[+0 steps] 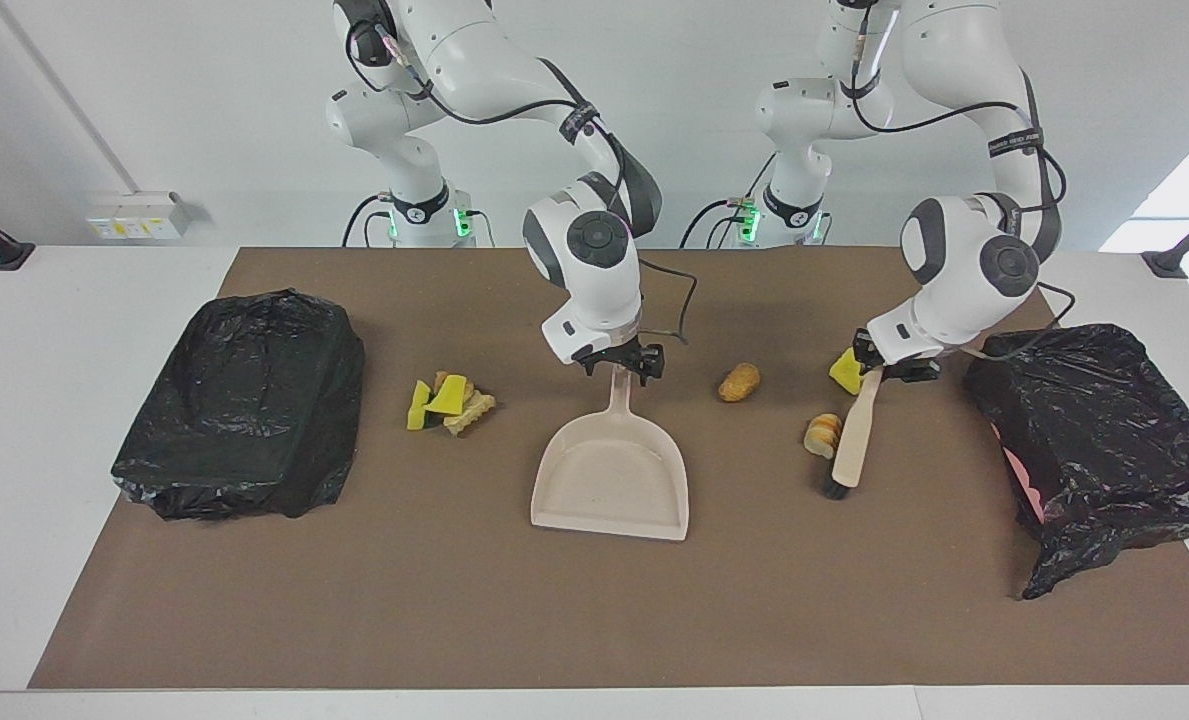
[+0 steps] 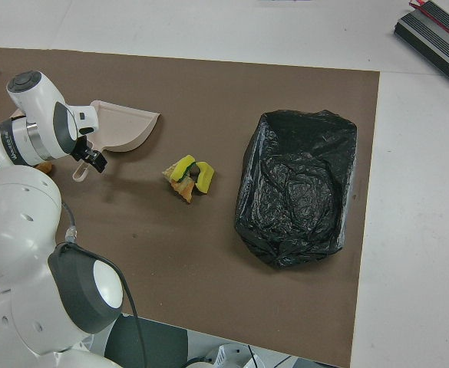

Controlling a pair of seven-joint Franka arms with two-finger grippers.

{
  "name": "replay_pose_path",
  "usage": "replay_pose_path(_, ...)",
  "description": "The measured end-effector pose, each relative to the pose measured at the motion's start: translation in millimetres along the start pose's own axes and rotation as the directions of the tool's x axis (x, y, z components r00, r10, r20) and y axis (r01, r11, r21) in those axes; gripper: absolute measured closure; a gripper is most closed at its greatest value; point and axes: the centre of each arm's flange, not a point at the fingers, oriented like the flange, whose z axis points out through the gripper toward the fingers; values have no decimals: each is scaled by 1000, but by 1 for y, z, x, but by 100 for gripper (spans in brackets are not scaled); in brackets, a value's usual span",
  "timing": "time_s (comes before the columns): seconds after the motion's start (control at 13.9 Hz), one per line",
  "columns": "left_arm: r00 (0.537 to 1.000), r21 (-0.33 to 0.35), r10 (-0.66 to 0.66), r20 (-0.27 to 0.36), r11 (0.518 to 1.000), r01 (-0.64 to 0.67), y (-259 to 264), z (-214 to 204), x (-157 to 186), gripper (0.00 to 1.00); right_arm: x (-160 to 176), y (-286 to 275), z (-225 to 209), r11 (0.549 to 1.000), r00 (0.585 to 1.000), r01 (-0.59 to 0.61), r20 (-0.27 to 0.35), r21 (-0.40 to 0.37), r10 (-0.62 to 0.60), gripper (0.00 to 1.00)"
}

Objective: Sweep and dump trash in bin
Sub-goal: 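Lift the brush with the left gripper while the right gripper grasps the dustpan, then sweep the trash with the left gripper while the right gripper holds the dustpan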

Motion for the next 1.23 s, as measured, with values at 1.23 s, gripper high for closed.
replay_pose_path(1.23, 867, -126, -488, 101, 858, 498, -53, -60, -107, 73, -9, 77, -121, 793, 792, 609, 36, 1, -609, 67)
